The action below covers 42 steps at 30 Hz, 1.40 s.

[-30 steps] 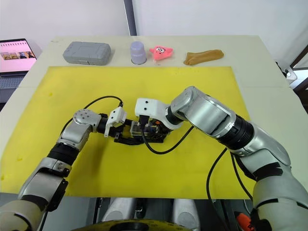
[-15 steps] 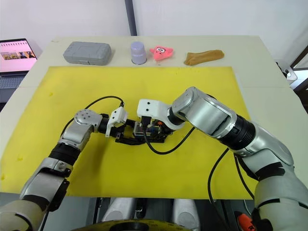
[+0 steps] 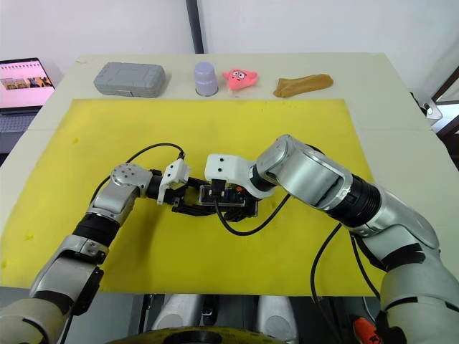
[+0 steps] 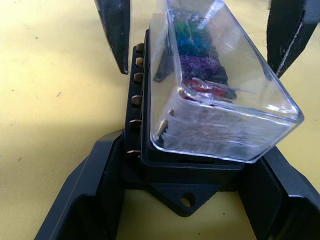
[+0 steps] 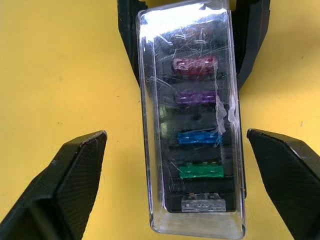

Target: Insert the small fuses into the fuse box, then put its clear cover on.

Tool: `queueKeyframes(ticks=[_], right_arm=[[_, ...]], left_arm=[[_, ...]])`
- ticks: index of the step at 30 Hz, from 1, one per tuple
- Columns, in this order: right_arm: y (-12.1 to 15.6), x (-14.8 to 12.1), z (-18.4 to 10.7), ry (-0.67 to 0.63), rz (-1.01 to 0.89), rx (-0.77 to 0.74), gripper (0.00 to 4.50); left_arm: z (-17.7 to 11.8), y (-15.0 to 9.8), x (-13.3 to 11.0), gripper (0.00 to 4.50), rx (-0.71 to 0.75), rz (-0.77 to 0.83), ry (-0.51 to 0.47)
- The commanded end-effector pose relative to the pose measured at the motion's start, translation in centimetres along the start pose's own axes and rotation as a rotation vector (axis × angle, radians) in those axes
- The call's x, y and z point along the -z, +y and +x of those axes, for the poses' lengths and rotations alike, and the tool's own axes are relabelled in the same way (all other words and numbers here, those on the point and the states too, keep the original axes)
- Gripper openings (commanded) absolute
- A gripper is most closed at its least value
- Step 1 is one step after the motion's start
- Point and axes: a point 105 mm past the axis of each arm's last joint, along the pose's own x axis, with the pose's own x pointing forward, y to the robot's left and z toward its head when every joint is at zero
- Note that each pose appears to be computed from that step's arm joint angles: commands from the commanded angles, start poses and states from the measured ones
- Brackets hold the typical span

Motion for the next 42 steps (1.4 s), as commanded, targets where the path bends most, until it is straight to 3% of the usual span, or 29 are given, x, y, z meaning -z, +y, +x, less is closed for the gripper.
queueKeyframes(ticks=[1,12,25,29,33,37,42], right_arm=[[-0.6,-1.2,-1.0,-0.042,-0.039,0.045,4.47],[-2.5,-2.4,-2.4,-0.080,-0.055,0.119,4.47],[-1.6,-2.6,-4.0,-0.109,-0.068,0.085,4.47],[-0.8,-3.1,-7.2,-0.200,-0.062,0.039,4.47],[-0.2,-4.7,-9.4,-0.391,-0.030,0.000,4.47],[0.4,-4.2,-8.0,-0.574,-0.068,-0.007,3.17],[-0.1,-2.0,-5.1,-0.580,-0.028,0.033,0.70]], left_arm=[[1.0,-0.4,0.7,2.56,0.009,-0.024,0.017],[1.1,-0.7,0.8,2.56,0.014,-0.029,0.014],[1.2,-0.9,0.8,2.56,0.015,-0.031,0.012],[1.2,-1.0,0.8,2.56,0.010,-0.029,0.012],[1.1,-0.9,0.8,2.56,0.000,-0.029,0.009],[1.2,-1.1,1.1,2.56,0.008,-0.025,0.023],[1.2,-1.1,1.3,2.56,0.004,-0.023,0.025]])
